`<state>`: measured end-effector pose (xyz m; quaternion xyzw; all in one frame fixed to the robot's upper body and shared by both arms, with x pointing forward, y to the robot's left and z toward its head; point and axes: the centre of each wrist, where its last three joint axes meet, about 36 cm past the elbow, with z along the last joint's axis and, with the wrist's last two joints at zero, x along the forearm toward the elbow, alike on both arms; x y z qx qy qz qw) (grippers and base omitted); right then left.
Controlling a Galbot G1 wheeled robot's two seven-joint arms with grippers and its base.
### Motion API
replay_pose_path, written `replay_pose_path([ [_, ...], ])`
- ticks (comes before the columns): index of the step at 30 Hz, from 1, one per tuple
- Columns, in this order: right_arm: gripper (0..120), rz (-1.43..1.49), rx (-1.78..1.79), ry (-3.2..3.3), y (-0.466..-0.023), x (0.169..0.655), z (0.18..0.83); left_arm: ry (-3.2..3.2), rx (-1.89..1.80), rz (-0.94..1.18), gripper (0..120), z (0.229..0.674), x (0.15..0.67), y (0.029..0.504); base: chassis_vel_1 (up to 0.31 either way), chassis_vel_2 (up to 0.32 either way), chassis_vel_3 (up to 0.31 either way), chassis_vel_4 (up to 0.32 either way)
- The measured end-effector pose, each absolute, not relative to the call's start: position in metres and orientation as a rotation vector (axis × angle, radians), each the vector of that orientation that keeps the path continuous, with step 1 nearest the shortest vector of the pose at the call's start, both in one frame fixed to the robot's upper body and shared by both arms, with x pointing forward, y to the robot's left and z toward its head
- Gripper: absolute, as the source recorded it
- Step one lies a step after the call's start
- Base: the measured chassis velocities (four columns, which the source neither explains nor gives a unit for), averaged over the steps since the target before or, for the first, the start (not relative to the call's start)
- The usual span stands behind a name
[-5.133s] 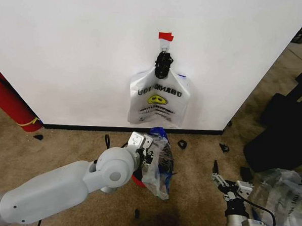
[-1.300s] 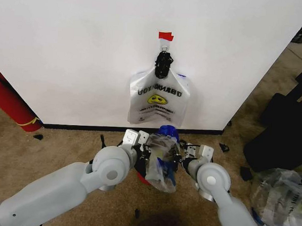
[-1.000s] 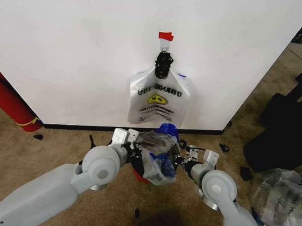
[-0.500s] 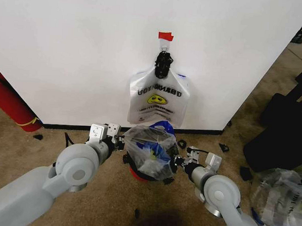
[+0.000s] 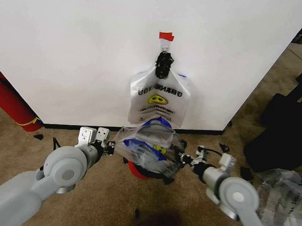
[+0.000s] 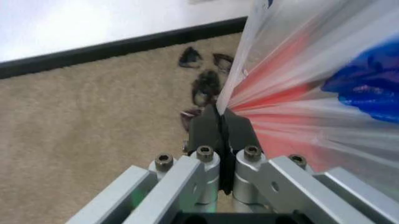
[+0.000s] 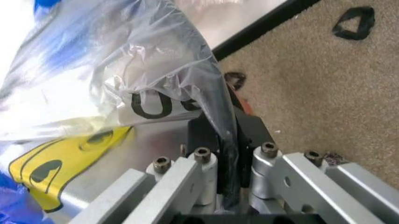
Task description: Pick up the garbage bag from the wall and place it over the trash bin.
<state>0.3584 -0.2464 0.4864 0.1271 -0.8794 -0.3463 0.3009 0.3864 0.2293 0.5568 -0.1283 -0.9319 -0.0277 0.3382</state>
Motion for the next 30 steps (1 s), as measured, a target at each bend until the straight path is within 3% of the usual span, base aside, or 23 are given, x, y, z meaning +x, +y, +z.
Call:
replay_pose_path([
  [12, 1, -0.972, 0.357, -2.326, -0.253, 0.354, 0.494, -2.381, -0.471, 0.052, 1, 0.535, 0.375, 0.215, 0.0, 0.0, 0.0, 0.0],
  [19, 1, -0.968, 0.292, -2.343, -0.254, 0.357, 0.484, -2.477, -0.421, 0.045, 27, 0.562, 0.361, 0.215, 0.0, 0.0, 0.0, 0.0],
  [23, 1, -0.965, 0.263, -2.351, -0.256, 0.358, 0.481, -2.494, -0.4, 0.043, 36, 0.567, 0.352, 0.214, 0.0, 0.0, 0.0, 0.0],
  [28, 1, -0.95, 0.214, -2.375, -0.257, 0.358, 0.477, -2.535, -0.373, 0.041, 61, 0.577, 0.337, 0.211, 0.0, 0.0, 0.0, 0.0],
  [30, 1, -0.944, 0.19, -2.387, -0.258, 0.357, 0.476, -2.562, -0.377, 0.054, 65, 0.581, 0.33, 0.208, 0.0, 0.0, 0.0, 0.0],
])
